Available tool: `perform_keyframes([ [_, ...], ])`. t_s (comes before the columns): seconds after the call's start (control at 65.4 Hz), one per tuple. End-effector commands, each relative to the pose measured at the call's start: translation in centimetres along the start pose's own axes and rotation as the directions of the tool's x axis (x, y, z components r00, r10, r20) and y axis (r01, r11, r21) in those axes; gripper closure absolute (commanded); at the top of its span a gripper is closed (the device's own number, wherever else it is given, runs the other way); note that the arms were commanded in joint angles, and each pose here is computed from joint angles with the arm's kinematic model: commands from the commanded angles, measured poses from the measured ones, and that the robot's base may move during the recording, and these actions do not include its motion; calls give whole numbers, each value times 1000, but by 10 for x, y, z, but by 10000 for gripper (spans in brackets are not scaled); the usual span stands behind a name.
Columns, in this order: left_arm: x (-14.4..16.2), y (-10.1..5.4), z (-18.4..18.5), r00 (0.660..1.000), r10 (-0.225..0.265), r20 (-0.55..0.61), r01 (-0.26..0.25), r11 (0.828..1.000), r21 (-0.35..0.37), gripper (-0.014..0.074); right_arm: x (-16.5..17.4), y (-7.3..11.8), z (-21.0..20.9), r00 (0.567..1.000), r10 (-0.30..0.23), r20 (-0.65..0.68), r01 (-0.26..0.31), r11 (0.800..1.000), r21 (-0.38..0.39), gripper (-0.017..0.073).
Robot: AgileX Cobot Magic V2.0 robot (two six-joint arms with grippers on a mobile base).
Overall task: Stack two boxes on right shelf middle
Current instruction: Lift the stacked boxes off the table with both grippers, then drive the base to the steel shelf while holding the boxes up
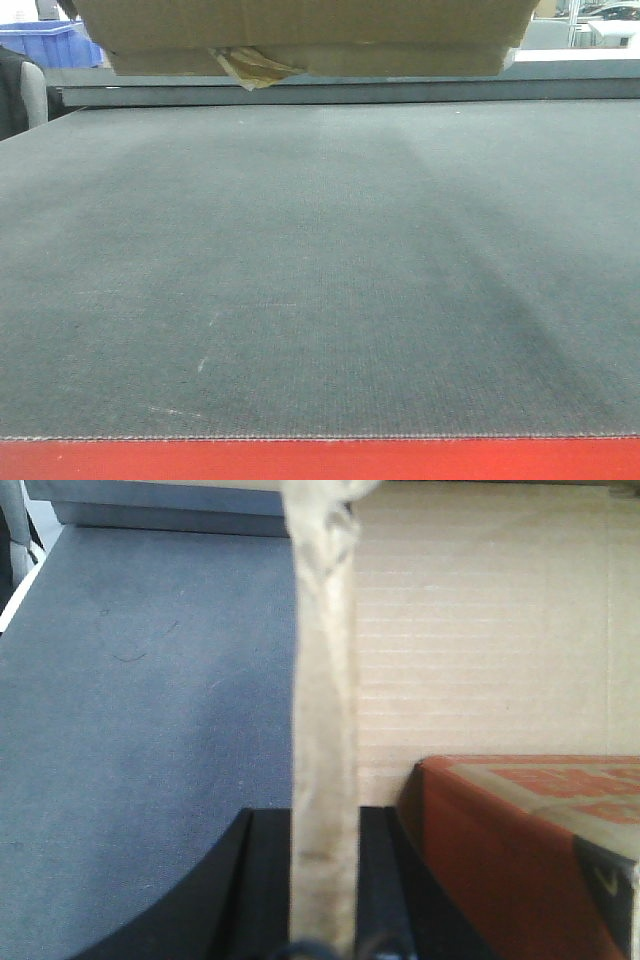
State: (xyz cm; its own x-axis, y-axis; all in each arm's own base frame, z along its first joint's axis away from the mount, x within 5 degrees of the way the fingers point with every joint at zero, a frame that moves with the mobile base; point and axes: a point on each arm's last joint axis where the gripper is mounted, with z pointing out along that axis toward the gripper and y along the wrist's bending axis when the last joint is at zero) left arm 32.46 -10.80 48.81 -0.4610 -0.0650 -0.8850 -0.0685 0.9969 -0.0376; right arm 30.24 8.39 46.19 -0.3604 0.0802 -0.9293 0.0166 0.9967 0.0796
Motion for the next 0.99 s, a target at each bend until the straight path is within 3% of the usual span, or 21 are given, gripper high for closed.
perform_keyframes([
  [0.0, -11, 8, -12, 997, 10, 79, -8, 1000, -24, 704, -11, -7, -8, 998, -24, 66, 22, 999, 23, 711],
  [0.978, -11, 8, -12, 997, 10, 79, -8, 1000, -24, 704, -11, -7, -8, 998, -24, 66, 22, 999, 23, 711],
])
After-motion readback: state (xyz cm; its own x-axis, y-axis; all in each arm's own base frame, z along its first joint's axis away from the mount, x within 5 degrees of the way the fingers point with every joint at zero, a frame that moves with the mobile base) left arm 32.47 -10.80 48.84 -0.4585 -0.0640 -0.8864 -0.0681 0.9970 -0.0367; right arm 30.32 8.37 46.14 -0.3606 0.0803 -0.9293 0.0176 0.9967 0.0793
